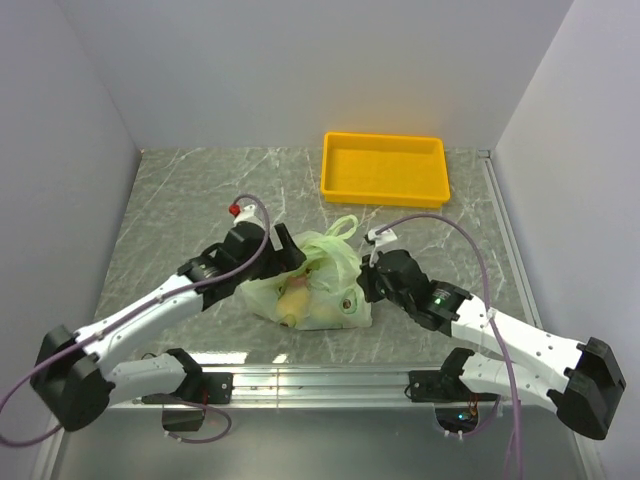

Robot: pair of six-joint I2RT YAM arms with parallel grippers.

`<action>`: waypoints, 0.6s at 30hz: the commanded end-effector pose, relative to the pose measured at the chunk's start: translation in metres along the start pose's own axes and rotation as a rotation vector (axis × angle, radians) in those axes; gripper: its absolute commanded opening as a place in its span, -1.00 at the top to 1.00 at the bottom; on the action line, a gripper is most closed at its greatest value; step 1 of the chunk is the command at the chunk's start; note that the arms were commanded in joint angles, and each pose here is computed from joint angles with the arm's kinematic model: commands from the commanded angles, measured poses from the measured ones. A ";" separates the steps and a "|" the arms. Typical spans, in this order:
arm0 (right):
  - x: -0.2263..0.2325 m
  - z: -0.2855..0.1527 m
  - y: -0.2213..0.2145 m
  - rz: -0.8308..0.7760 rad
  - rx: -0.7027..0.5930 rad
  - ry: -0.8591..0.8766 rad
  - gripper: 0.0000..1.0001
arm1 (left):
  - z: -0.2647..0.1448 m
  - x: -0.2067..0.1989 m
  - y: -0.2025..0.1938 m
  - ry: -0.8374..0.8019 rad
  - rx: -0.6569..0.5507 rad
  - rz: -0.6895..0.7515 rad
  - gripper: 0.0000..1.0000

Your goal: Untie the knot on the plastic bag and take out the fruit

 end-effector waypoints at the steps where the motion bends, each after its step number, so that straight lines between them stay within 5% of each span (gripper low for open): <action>1: 0.014 -0.004 0.019 -0.026 -0.083 0.027 1.00 | 0.019 0.001 0.009 0.129 -0.123 -0.094 -0.90; 6: 0.019 -0.005 0.012 -0.042 -0.079 0.016 1.00 | 0.036 0.002 0.009 0.141 -0.188 -0.171 -0.84; 11: 0.021 -0.006 0.004 -0.045 -0.071 0.021 1.00 | 0.057 0.004 -0.004 0.134 -0.124 -0.193 -0.74; 14: 0.021 -0.007 0.003 -0.043 -0.076 0.013 1.00 | 0.065 0.010 -0.015 0.153 -0.085 -0.197 -0.43; 15: 0.020 -0.008 0.003 -0.044 -0.077 0.003 1.00 | 0.066 0.012 -0.017 0.166 -0.078 -0.195 -0.07; 17: 0.016 -0.008 0.004 -0.050 -0.092 -0.037 1.00 | 0.065 0.018 -0.023 0.196 -0.062 -0.185 0.28; 18: 0.014 -0.009 0.004 -0.053 -0.093 -0.050 1.00 | 0.063 0.020 -0.024 0.206 -0.064 -0.176 0.65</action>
Point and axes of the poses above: each gripper's point midway between its finger pads, its own z axis out along the fingers, its own x axis along the line the jaws close on, y = z × x, the point moved 10 cm from there along -z, back along the fingers, and after that the axes turned 8 degrees about z, right-handed, at the moved point
